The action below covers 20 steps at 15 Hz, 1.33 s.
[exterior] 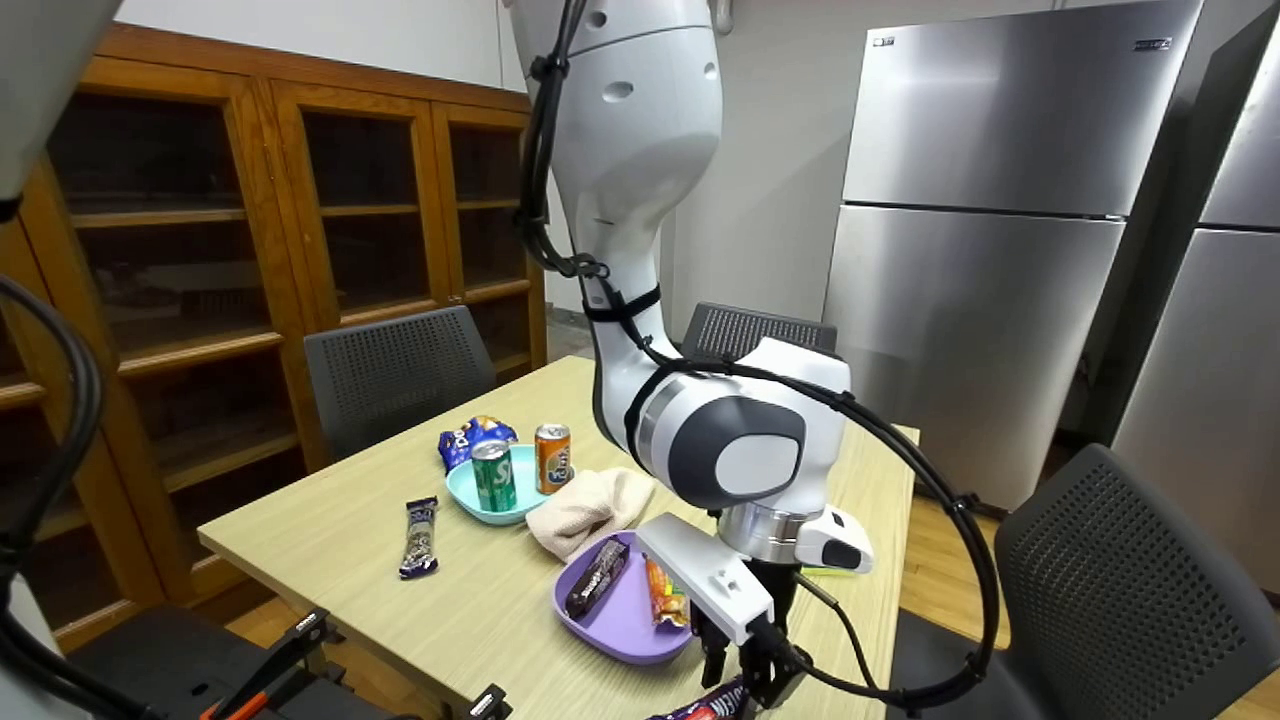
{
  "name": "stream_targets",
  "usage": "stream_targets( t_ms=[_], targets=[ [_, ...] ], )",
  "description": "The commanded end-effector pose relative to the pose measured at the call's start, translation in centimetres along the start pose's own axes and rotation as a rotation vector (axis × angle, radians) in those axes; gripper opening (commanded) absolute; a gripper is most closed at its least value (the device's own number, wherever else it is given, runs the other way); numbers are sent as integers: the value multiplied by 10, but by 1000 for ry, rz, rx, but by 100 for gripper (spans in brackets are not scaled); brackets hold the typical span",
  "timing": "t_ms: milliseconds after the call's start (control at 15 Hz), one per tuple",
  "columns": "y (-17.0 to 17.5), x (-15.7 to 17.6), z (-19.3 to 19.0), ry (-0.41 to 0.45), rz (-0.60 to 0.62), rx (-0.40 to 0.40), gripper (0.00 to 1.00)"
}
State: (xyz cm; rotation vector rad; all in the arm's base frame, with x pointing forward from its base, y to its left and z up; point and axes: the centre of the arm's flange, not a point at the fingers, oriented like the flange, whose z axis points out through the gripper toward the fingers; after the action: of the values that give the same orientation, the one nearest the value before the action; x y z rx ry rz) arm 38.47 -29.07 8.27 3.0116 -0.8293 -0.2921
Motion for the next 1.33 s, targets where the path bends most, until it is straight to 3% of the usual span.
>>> stream_targets(
  t_ms=[0,133,267,667,933,1267],
  targets=[
    [4,4,-1,3,26,6,20],
    [6,4,0,1,27,5,5],
    [8,5,-1,3,30,6,0],
    [12,-8,-31,20,-26,-32,3],
    [2,-13,-54,109,-194,-116,3],
    [-35,-20,-69,204,-438,-179,3]
  ],
)
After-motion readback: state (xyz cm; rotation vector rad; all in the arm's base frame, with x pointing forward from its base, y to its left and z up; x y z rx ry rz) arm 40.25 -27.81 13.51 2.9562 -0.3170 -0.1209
